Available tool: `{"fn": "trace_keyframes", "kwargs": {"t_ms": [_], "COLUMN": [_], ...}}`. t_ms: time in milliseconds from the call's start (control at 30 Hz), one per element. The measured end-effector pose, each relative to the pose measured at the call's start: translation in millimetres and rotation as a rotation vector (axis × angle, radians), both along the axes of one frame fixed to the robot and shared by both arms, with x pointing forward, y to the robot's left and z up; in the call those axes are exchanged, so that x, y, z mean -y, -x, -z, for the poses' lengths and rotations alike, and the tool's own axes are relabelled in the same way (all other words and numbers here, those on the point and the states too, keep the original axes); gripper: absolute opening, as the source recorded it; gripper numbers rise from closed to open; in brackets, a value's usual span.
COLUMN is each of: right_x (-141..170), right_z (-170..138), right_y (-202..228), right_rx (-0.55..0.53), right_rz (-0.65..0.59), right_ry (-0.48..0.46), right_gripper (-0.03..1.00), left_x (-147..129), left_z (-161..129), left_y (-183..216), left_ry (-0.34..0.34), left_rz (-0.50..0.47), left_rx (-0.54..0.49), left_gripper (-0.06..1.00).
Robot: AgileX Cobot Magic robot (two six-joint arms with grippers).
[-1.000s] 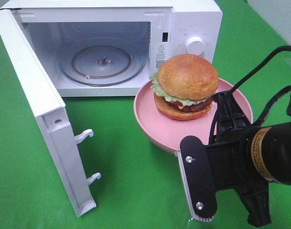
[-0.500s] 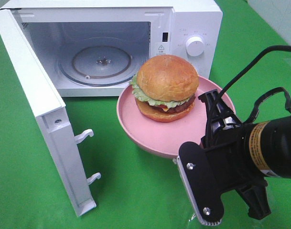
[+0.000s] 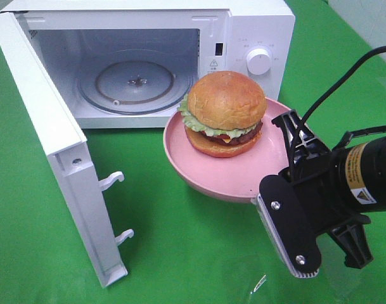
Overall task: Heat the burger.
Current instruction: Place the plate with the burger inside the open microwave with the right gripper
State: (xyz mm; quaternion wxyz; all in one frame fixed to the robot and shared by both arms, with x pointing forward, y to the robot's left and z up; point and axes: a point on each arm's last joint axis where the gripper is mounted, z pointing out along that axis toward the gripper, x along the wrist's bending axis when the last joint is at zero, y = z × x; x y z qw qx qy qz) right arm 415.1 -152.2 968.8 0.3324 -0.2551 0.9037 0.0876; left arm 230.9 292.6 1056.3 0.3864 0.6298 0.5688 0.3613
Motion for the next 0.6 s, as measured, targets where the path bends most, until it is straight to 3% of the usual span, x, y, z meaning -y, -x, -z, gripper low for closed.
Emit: {"fn": "trace_keyframes", "kwargs": {"t_ms": [600], "right_x": [13.5], "right_z": [0.9], "right_y": [-11.8], "right_rx": [0.001], "right_rz": [-0.114], "right_ry": [0.017], "right_gripper": [0.07], "left_x": [0.0], "left_z": [0.0], "left_y": [0.0], "left_ry": [0.000], "left_rz": [0.000], "left_rx": [0.000], "left_gripper": [1.00]}}
